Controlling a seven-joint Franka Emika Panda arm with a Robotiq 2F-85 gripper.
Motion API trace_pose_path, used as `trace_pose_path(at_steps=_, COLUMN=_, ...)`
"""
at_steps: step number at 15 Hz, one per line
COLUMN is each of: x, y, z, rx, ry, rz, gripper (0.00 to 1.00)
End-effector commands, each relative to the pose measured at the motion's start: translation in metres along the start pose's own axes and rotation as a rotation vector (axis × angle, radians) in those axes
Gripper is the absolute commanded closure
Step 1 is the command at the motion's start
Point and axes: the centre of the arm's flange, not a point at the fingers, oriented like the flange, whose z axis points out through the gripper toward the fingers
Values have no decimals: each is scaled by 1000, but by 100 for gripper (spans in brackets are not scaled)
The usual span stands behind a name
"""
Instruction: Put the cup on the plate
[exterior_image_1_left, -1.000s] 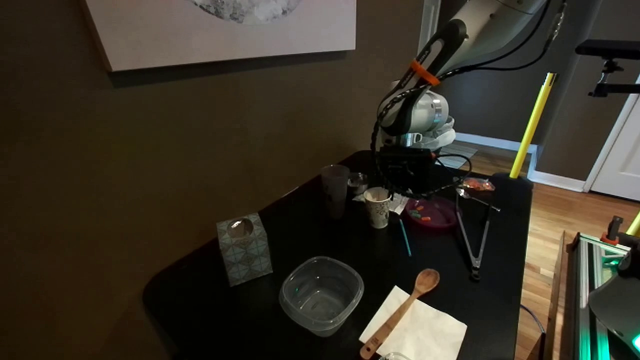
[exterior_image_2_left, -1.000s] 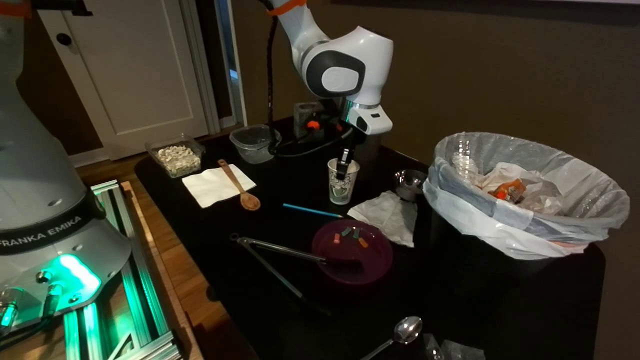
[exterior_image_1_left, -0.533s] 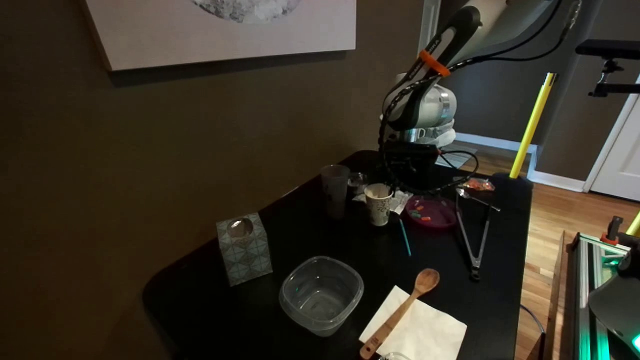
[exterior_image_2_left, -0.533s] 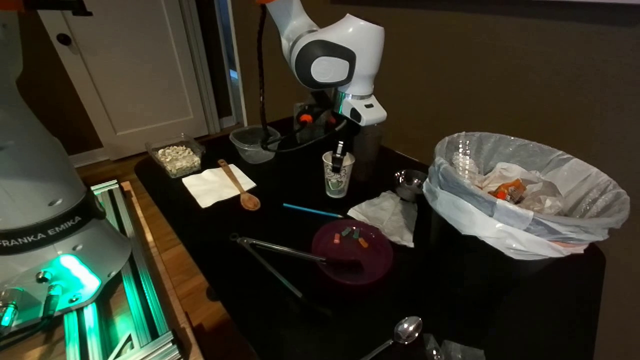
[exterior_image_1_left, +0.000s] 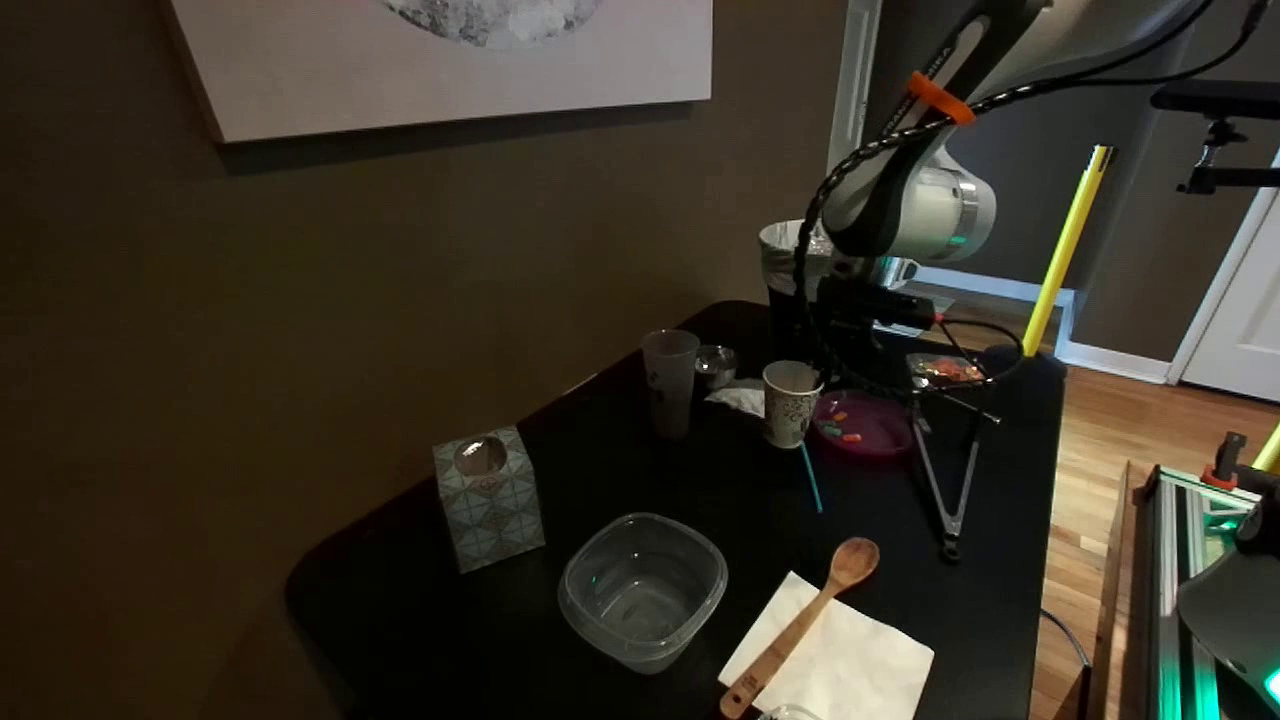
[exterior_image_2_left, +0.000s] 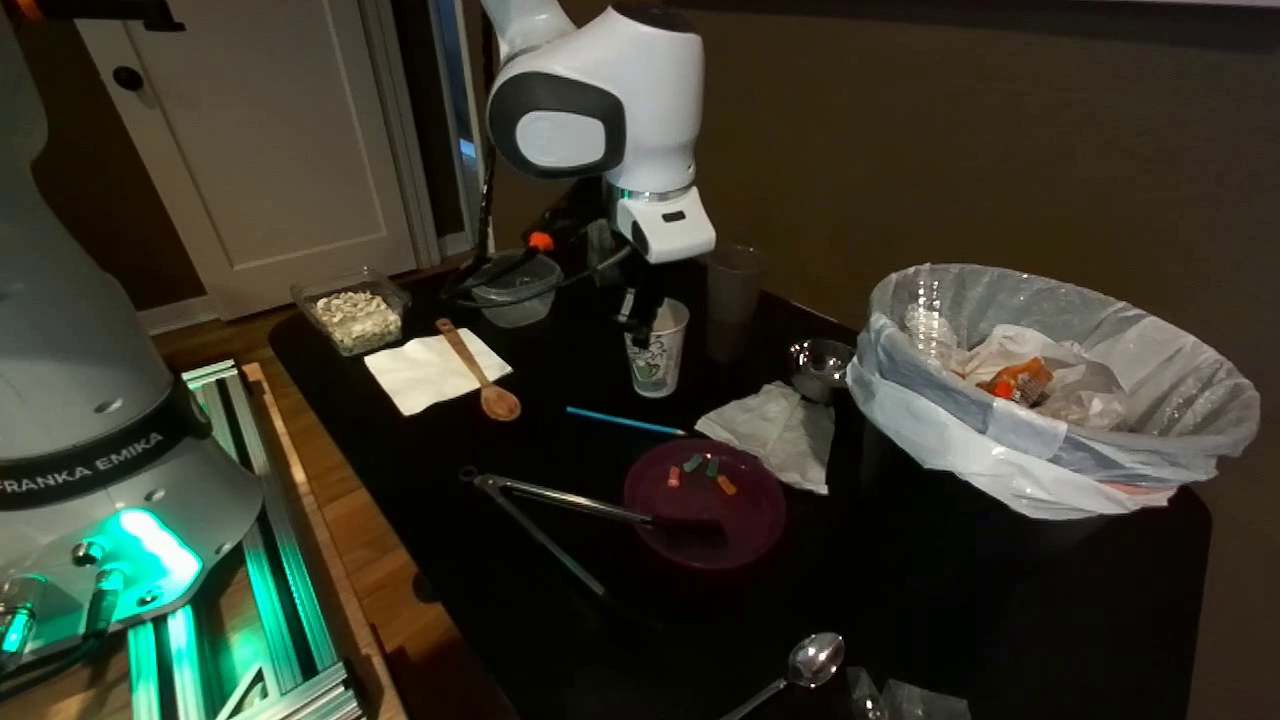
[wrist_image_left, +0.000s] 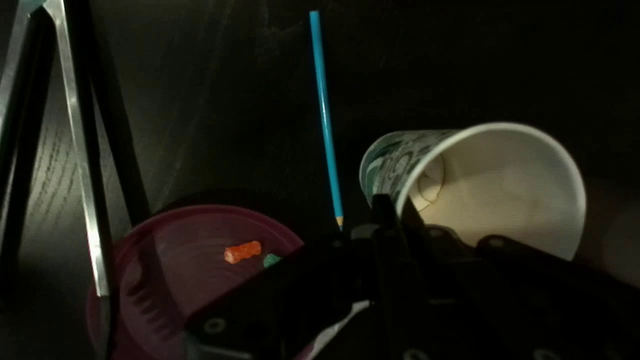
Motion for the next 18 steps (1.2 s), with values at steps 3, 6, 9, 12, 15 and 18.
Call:
trace_pose_path(at_steps=3, x=-18, y=39, z=-3, rx=58, ry=19, rz=121, gripper=97)
trace_pose_path(at_steps=6, x=-19, y=48, z=-8, rx=67, ry=24, rz=158, gripper=99)
trace_pose_path(at_steps=9, x=2, y=74, z=-16, rx=100, ry=1, rz=286, gripper=99)
trace_pose_path(at_steps=12, x=19, y=105, z=-15, rx=103, ry=-49, rz=405, gripper=99)
trace_pose_path(at_steps=15, x=31, y=128, z=-18, rx=144, ry=-62, rz=525, gripper=99)
trace_pose_path(at_steps=18, x=37, y=136, z=-29, rx=126, ry=-29, rz=607, gripper=99)
